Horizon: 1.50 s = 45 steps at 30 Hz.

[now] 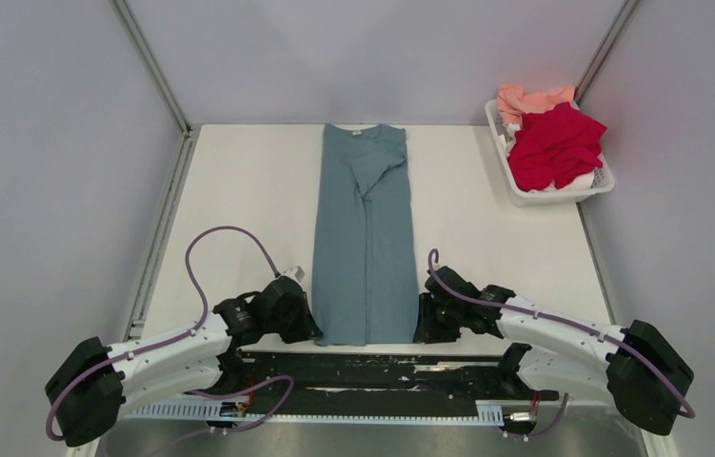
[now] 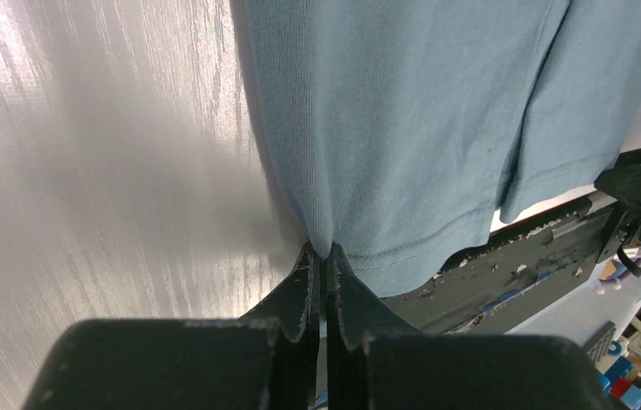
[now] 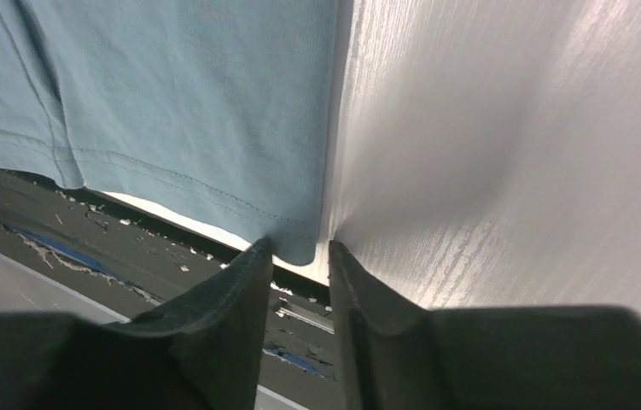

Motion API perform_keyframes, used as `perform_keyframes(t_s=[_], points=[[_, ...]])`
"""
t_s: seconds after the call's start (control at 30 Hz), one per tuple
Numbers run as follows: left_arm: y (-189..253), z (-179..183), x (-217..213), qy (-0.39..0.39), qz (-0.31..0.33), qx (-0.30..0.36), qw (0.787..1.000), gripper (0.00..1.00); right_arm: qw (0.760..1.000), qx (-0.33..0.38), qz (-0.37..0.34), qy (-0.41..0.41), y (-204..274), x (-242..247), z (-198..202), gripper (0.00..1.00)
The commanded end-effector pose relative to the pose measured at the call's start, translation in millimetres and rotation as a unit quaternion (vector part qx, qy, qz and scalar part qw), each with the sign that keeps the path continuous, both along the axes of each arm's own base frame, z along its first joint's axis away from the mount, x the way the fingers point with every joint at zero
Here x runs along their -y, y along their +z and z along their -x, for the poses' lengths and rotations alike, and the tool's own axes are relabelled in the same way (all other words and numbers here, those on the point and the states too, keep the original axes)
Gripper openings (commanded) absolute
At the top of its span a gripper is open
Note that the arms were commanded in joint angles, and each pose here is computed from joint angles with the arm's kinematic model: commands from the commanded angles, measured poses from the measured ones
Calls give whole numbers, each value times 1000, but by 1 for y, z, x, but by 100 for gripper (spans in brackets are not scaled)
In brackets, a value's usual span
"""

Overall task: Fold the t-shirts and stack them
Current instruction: Grab the bottom of the folded rectangular tshirt with both arms, then fold the folded rectangular tshirt in 1/3 of the way

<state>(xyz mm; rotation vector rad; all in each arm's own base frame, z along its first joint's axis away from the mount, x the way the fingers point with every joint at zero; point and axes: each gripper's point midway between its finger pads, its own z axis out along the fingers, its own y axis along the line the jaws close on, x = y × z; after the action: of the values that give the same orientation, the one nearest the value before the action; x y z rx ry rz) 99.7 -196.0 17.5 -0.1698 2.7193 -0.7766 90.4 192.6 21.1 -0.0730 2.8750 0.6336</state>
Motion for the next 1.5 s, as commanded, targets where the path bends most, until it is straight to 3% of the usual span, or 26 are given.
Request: perform_keyframes(t_s=[0.0, 0.2, 0.5, 0.7, 0.83, 1.13, 1.47], points=[[-13, 9, -11, 5, -22, -23, 999, 0, 1000, 20, -7, -9, 3, -9, -11, 28], [2, -1, -1, 0, 2, 8, 1000, 0, 997, 48, -51, 14, 20, -29, -21, 0], [56, -50, 6, 33, 8, 91, 995, 0, 982, 177, -60, -24, 75, -38, -79, 0], [99, -111, 6, 69, 37, 151, 985, 0, 961, 263, -61, -67, 116, -49, -143, 0], [116, -154, 2, 95, 16, 169, 981, 0, 946, 305, -46, -102, 133, -44, -188, 0], [128, -247, -4, 122, 8, 173, 977, 0, 925, 349, -43, -141, 143, -30, -262, 0], [122, -305, -6, 108, -10, 166, 980, 0, 921, 360, -39, -140, 137, -19, -315, 0]])
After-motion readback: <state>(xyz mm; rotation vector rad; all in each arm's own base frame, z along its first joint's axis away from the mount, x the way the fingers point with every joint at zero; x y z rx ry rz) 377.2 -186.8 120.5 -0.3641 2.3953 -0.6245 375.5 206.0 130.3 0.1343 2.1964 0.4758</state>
